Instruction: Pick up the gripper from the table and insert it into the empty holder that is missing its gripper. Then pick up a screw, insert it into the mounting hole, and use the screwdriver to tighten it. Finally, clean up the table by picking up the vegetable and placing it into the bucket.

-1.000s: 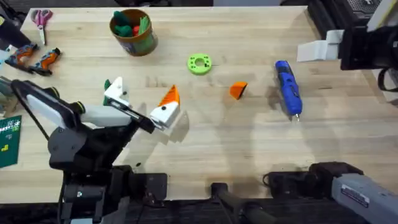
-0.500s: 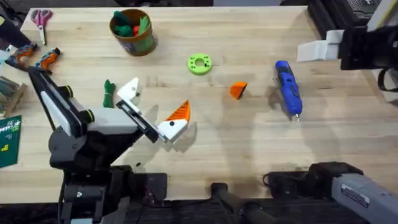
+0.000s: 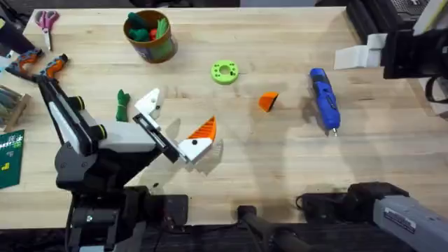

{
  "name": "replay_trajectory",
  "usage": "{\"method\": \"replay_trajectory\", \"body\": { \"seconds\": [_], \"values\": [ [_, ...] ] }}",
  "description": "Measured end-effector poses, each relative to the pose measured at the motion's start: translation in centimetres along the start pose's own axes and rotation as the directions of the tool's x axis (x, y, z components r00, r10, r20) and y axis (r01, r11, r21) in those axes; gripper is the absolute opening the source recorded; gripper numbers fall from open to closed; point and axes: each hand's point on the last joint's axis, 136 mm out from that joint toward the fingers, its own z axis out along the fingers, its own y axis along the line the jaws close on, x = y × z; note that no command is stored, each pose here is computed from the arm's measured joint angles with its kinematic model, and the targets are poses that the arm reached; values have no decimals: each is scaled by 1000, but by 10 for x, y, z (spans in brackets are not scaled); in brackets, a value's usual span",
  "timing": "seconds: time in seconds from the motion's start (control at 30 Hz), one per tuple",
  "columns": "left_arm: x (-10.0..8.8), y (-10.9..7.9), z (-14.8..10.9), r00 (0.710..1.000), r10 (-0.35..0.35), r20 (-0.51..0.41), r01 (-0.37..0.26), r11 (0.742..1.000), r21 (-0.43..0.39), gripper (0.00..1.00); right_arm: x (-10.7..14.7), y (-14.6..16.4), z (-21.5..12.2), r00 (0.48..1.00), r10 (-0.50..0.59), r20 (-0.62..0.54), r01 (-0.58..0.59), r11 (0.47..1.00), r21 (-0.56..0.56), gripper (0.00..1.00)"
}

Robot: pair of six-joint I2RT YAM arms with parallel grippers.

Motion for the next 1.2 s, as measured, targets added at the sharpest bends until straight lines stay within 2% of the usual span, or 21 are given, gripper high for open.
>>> {"method": "replay_trajectory", "body": {
  "seconds": [1.2],
  "values": [
    [1, -4, 0, 1000, -2, -3, 2, 1000, 23, 987, -1, 0, 0, 1000, 0, 2, 0, 1000, 0, 994]
  ]
}}
